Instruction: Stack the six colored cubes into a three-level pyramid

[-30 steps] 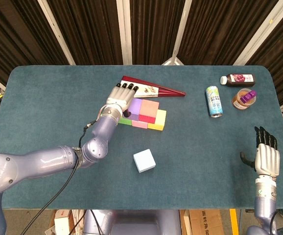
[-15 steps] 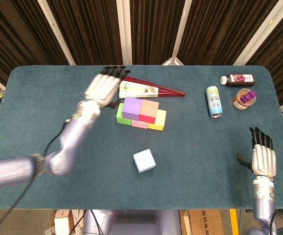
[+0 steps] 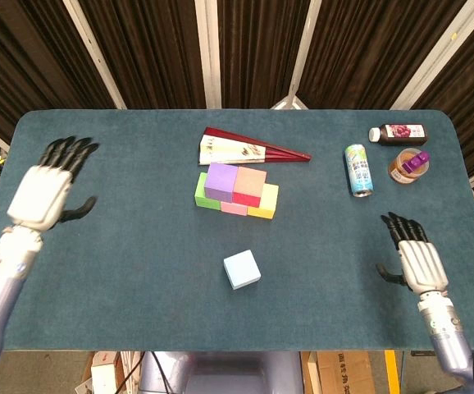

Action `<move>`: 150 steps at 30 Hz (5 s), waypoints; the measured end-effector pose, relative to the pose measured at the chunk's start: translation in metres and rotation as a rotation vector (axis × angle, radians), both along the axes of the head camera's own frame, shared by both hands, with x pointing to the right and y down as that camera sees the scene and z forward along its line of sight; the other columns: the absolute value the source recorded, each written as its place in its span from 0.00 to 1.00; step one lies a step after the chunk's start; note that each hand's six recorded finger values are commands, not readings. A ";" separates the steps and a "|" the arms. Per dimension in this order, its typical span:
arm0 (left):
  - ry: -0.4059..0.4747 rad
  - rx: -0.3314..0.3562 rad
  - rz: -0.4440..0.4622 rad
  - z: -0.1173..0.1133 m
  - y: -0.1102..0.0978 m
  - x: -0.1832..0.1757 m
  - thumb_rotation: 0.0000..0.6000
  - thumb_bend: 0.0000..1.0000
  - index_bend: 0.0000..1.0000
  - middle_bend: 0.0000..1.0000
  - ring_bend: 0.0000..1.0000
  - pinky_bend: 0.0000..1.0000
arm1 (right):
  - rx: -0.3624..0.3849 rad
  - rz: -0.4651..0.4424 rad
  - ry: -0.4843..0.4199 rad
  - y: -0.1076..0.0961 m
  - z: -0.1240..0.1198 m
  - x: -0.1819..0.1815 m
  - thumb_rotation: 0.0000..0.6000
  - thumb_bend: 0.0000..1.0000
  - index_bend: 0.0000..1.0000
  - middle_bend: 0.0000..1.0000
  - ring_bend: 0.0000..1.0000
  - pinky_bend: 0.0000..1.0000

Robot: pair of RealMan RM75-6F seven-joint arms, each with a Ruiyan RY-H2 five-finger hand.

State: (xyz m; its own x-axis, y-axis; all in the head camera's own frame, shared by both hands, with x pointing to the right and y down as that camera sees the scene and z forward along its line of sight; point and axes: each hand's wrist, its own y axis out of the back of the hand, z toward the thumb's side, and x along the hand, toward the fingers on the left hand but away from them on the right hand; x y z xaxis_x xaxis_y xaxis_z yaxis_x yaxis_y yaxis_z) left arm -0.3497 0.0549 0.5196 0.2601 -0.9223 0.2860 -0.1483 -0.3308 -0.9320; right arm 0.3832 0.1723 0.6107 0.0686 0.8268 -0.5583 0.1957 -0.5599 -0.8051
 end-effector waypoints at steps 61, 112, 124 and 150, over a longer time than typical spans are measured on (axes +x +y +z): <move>-0.107 0.032 -0.351 0.071 0.095 -0.129 1.00 0.40 0.10 0.02 0.00 0.00 | -0.190 -0.612 -0.118 -0.019 0.027 -0.279 1.00 0.28 0.05 0.09 0.00 0.00; -0.112 0.013 -0.378 0.073 0.095 -0.132 1.00 0.40 0.13 0.01 0.00 0.00 | -0.220 -0.609 -0.078 -0.019 0.046 -0.298 1.00 0.28 0.44 0.39 0.19 0.00; -0.192 -0.008 -0.362 0.076 0.098 -0.135 1.00 0.40 0.12 0.01 0.00 0.00 | -0.165 -0.563 -0.068 -0.037 0.015 -0.280 1.00 0.28 0.44 0.39 0.19 0.00; -0.344 -0.191 -0.425 0.106 0.098 -0.148 1.00 0.40 0.10 0.01 0.00 0.00 | -0.046 -0.247 0.182 -0.156 -0.125 -0.203 1.00 0.28 0.44 0.39 0.19 0.00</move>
State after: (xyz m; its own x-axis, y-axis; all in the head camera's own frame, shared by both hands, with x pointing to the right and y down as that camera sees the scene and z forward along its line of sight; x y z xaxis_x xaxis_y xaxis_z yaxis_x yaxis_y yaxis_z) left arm -0.4979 0.1531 0.6252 -0.2593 -0.8490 0.4603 -0.0043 -0.4756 -0.8796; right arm 0.1804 0.0167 0.4856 0.1595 0.7712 -0.6163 -0.0956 -0.6093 -0.7872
